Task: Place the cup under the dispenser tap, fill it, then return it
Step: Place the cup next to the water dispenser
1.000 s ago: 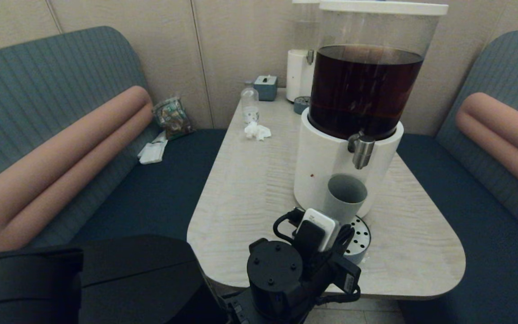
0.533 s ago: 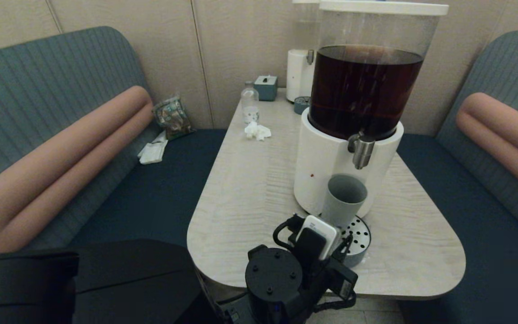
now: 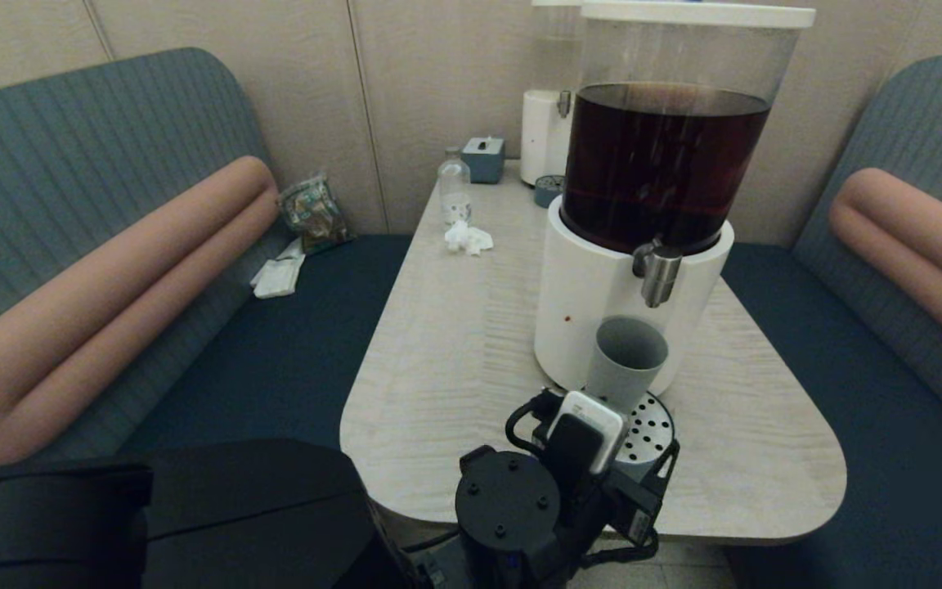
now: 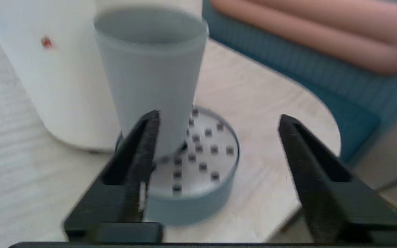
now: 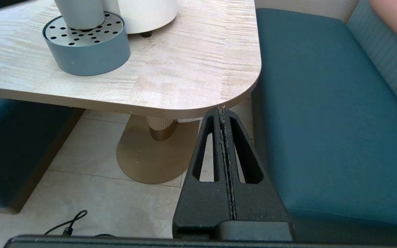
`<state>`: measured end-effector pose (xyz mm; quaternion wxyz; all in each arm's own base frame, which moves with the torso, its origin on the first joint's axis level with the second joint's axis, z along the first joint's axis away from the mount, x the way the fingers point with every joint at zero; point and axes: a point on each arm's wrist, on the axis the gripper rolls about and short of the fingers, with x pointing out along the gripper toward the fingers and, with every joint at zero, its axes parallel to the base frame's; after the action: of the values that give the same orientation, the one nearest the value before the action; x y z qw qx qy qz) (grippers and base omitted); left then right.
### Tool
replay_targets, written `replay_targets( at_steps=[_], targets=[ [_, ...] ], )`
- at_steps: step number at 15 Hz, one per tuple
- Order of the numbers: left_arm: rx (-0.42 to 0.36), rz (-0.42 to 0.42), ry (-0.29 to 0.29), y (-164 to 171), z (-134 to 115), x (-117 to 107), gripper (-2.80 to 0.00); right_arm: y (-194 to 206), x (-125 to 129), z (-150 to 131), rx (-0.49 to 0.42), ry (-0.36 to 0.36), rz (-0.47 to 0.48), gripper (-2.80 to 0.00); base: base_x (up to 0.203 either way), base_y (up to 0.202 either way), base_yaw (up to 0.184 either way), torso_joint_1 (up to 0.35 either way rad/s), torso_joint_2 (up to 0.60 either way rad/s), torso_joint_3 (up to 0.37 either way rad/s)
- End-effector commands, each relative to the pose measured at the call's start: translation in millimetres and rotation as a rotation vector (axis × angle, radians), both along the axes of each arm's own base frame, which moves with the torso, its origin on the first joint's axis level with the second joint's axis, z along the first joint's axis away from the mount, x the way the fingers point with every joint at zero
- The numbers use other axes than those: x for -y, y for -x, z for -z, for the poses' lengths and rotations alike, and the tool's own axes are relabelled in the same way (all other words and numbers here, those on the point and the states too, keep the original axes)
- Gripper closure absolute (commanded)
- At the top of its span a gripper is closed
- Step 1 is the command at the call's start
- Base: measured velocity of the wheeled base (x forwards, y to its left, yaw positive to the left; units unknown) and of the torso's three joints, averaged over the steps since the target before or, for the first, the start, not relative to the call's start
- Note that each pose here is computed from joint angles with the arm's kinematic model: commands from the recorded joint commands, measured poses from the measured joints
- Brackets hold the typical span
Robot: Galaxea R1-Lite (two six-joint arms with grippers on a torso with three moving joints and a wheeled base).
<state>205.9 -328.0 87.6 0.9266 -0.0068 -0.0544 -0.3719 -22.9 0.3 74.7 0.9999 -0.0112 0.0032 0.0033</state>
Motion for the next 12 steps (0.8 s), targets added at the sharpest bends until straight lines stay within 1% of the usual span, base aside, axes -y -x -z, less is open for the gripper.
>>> replay_targets(
  at_steps=[1,4,5,10,12],
  targets=[
    [0.018,-0.020,0.033,-7,-5,7,-2.80,0,0,0,-0.001,0.000,-0.001,0.00,0.000,0.000,0.000,0.000,0.00,0.000],
    [0.028,-0.065,0.053,-26,-7,17,-2.80,0,0,0,-0.001,0.000,-0.001,0.00,0.000,0.000,0.000,0.000,0.00,0.000],
    [0.019,-0.078,0.040,-32,-3,20,-2.80,0,0,0,-0.001,0.000,0.000,0.00,0.000,0.000,0.000,0.000,0.00,0.000],
    [0.013,-0.116,0.030,-52,11,20,-2.80,0,0,0,-0.001,0.000,-0.001,0.00,0.000,0.000,0.000,0.000,0.00,0.000],
    [0.015,-0.122,0.034,-53,10,19,-2.80,0,0,0,0.000,0.000,0.000,0.00,0.000,0.000,0.000,0.000,0.00,0.000]
  ],
)
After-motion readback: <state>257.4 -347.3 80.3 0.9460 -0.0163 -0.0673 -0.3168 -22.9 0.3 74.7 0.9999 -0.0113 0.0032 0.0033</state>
